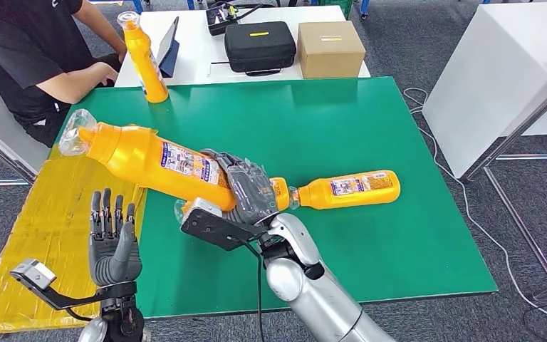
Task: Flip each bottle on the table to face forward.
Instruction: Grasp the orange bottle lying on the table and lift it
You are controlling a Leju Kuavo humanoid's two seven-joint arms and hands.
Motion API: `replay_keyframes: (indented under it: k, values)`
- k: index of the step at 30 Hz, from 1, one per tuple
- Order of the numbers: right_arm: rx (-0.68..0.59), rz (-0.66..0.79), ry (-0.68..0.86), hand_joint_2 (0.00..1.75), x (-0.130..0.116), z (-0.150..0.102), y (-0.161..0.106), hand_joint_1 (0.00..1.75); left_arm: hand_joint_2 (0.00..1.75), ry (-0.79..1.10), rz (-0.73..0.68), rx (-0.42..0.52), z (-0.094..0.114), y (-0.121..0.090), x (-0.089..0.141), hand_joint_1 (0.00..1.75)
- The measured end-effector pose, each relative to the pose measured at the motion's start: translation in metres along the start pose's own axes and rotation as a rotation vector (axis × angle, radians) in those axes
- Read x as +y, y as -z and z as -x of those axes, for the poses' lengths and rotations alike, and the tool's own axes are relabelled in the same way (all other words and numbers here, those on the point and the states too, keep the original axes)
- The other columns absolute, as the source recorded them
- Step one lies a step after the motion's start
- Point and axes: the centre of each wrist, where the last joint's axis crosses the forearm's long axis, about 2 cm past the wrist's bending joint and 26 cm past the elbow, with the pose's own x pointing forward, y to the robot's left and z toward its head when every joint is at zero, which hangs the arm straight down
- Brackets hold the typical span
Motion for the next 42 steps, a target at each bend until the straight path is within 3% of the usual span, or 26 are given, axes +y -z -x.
replay_keyframes:
  k: [11,18,25,35,42]
  values:
    - [-0.010,-0.077,0.035,1.75,0.013,-0.011,0.012,1.75,1.75,-0.046,0.105,0.002,0.002,0.001,-0.027,0.00]
    - [0.011,-0.180,0.039,1.75,0.053,-0.019,0.010,1.75,1.75,-0.097,0.155,-0.018,0.002,0.009,-0.044,0.00]
    - [0.031,-0.262,0.024,1.75,0.068,-0.021,0.009,1.75,1.75,-0.091,0.148,-0.016,0.001,0.008,-0.040,0.00]
    - [0.043,-0.405,-0.106,1.75,0.104,-0.032,-0.016,1.75,1.75,-0.041,0.054,0.021,-0.009,-0.027,-0.018,0.00]
    - [0.025,-0.446,-0.142,1.75,0.111,-0.036,-0.022,1.75,1.75,-0.017,0.014,-0.001,-0.016,-0.030,-0.011,0.00]
